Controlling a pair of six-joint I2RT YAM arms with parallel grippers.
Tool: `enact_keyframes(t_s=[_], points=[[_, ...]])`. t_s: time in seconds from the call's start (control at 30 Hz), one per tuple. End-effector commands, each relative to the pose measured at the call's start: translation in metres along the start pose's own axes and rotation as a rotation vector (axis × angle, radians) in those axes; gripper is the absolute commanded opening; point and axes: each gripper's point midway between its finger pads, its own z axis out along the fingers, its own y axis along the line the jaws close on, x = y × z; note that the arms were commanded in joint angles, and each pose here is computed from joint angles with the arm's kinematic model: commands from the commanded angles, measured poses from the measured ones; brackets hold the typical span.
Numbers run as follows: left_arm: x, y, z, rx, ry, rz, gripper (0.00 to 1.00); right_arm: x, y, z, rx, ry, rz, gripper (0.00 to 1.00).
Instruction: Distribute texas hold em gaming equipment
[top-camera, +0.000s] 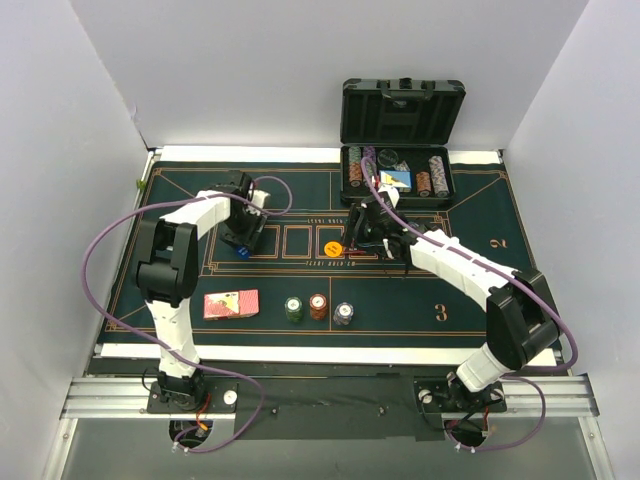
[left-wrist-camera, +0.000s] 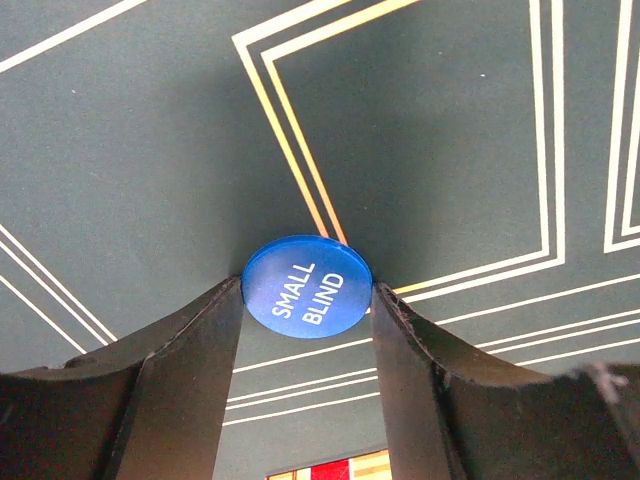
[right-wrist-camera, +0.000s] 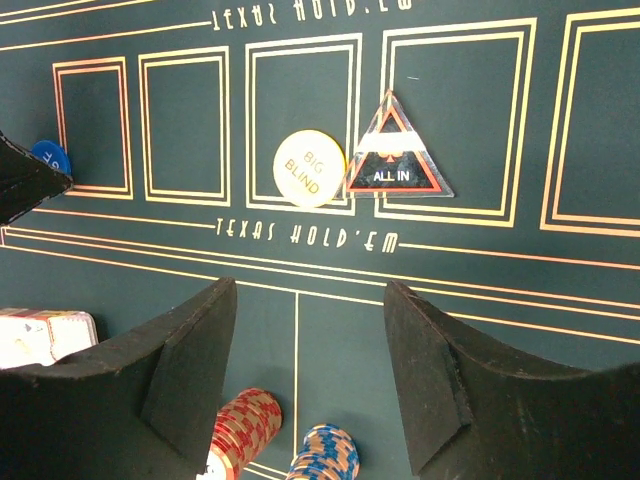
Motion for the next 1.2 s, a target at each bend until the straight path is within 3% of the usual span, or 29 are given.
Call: enact_keyframes(t_s=[0.0, 0.4, 0.57, 0.73, 0.9, 1.17], points=[[0.013, 0.020, 0.007, -0.018, 0.027, -0.089, 0.60, -0.007, 0.005, -0.001, -0.019, -0.022, 0.008, 0.55], [0.080, 0.103, -0.025, -0.090, 0.031, -0.313, 0.52, 0.004, 0.007, 0.023, 0.006, 0.024, -0.025, 0.53], [0.085, 0.108, -0.033, -0.107, 0.011, -0.306, 0.54, 0.005, 0.015, 0.040, 0.026, 0.040, -0.069, 0.54], [0.072, 0.098, -0.035, -0.092, -0.008, -0.311, 0.78, 0.003, 0.019, 0.061, 0.070, 0.059, -0.102, 0.59], [0.065, 0.090, -0.043, -0.063, -0.029, -0.297, 0.92, 0.003, 0.025, 0.082, 0.096, 0.085, -0.142, 0.63], [0.048, 0.089, -0.090, -0.013, -0.088, -0.304, 0.96, 0.026, 0.038, 0.097, 0.108, 0.140, -0.212, 0.61]])
